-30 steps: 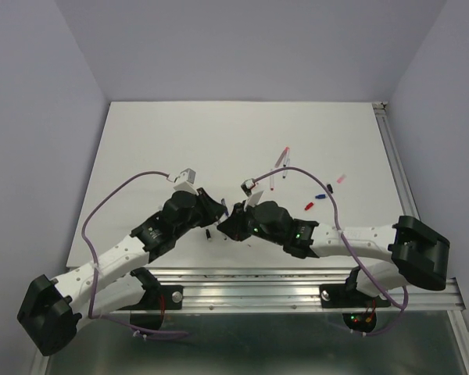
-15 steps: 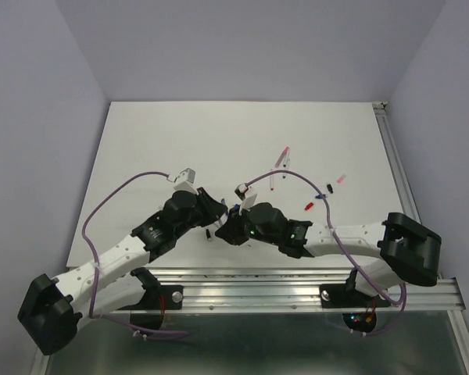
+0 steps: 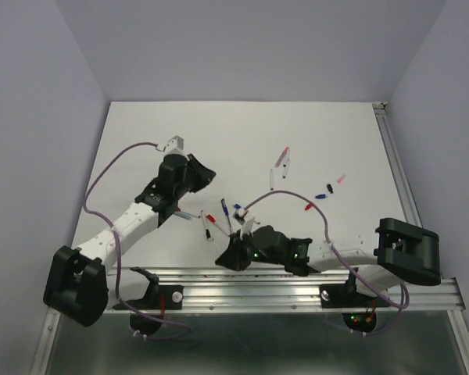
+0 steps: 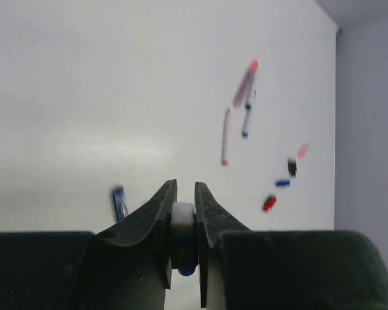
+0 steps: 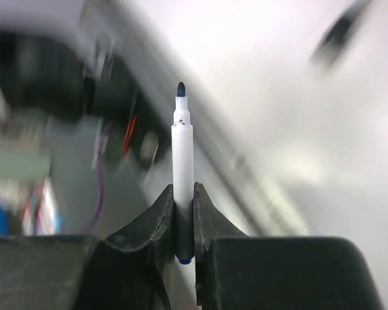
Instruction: Open the pen caps
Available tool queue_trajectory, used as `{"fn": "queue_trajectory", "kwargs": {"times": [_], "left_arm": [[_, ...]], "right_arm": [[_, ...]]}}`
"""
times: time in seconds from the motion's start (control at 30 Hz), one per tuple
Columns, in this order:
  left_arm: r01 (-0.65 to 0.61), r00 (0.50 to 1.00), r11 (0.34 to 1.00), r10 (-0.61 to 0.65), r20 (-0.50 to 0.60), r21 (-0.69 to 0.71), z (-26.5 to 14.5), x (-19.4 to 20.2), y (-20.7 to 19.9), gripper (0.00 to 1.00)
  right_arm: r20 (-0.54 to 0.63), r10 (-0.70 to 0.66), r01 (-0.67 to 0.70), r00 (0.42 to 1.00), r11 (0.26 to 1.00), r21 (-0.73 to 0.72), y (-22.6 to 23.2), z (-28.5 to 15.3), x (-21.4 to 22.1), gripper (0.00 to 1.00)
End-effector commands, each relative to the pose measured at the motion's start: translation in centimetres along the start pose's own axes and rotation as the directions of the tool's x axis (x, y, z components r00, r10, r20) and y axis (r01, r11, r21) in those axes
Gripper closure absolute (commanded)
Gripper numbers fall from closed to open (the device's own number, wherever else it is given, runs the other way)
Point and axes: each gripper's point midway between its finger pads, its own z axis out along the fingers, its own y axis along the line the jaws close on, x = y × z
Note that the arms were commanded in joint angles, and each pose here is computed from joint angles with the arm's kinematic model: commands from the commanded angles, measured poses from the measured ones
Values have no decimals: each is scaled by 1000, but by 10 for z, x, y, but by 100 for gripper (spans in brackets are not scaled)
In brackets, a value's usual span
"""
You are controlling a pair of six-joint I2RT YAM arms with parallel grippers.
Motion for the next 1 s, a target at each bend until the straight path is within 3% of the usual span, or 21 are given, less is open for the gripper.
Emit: {"fn": "queue_trajectory", "kwargs": {"times": [0.0,0.17,0.27,0.33,0.37,0.5,0.7,0.73,0.97], "left_arm": [[-17,971,999,5,239,45,15,-98,-18,100],[-34,978,997,20,209,64,26,-101,-23,100],[-41,984,998,32,177,48,28,-91,-15,100],[-55,988,996,45,148,64,30,-83,-15,100],[-65,993,994,55,109,87,34,-73,-17,100],[-130,991,982,129,15,139,48,-40,-33,100],[-249,962,958,262,-79,143,80,1,-67,100],[-271,948,956,285,-140,113,92,21,-60,100],[-335,909,940,341,-241,65,152,40,-73,100]], "right_arm": [[-227,39,-87,973,975,-205,51,-34,82,99],[-159,64,-92,985,981,-170,39,-43,74,99],[-65,75,-80,995,994,-69,26,-45,52,99],[-12,85,-84,996,992,97,-4,-52,39,99],[8,86,-86,996,969,230,-35,-57,31,99],[143,124,-180,982,847,500,-112,-93,-11,99],[353,67,-291,933,717,634,-154,-145,-60,99],[379,46,-304,924,689,657,-161,-155,-65,99],[430,11,-363,903,557,747,-201,-183,-72,99]]}}
